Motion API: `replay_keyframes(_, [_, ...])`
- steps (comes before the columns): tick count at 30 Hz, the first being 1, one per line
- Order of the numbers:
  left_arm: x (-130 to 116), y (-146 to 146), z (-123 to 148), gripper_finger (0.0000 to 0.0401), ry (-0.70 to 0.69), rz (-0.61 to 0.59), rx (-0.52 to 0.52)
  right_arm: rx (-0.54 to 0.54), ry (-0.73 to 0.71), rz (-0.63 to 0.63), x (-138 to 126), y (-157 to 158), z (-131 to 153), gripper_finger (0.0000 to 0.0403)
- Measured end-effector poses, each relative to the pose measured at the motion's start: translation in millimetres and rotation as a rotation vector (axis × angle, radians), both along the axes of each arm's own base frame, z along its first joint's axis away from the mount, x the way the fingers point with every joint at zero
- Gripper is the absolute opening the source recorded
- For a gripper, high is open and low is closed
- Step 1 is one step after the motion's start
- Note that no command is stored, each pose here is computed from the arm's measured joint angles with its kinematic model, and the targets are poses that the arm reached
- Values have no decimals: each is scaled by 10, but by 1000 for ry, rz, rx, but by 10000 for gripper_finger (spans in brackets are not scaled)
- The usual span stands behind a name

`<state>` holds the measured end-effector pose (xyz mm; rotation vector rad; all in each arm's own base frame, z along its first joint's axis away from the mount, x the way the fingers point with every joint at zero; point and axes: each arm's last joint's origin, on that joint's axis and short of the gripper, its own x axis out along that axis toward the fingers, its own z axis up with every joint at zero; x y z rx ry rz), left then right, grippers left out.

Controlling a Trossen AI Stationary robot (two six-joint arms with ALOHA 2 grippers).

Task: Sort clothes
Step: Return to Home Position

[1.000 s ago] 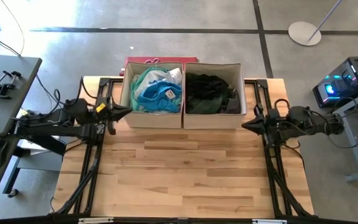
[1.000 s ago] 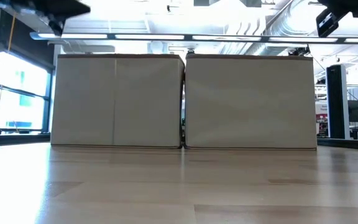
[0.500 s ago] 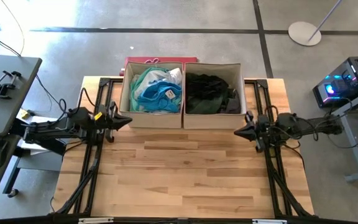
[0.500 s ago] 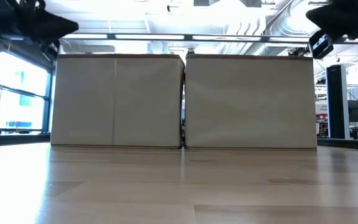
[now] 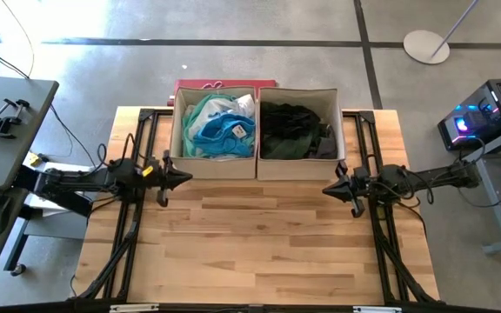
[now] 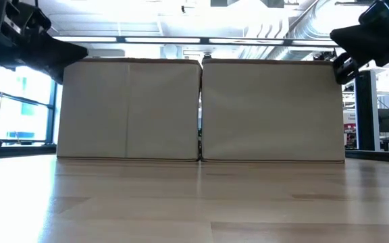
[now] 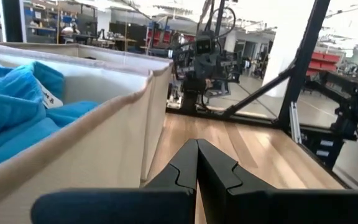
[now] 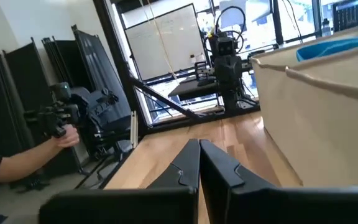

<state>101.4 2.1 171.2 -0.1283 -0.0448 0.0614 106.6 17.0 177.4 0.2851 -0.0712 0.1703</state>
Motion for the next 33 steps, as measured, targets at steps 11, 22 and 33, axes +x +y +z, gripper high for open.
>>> replay_keyframes(11, [1, -14, -75, 0, 85, -11, 52, -119, 38, -37, 4, -8, -52, 0])
replay_keyframes(22, [10, -15, -93, 0, 106, -16, 46, -142, 228, -51, -3, -16, -236, 0])
replay_keyframes(33, [10, -15, -93, 0, 106, -14, 43, -142, 228, -51, -3, -16, -235, 0])
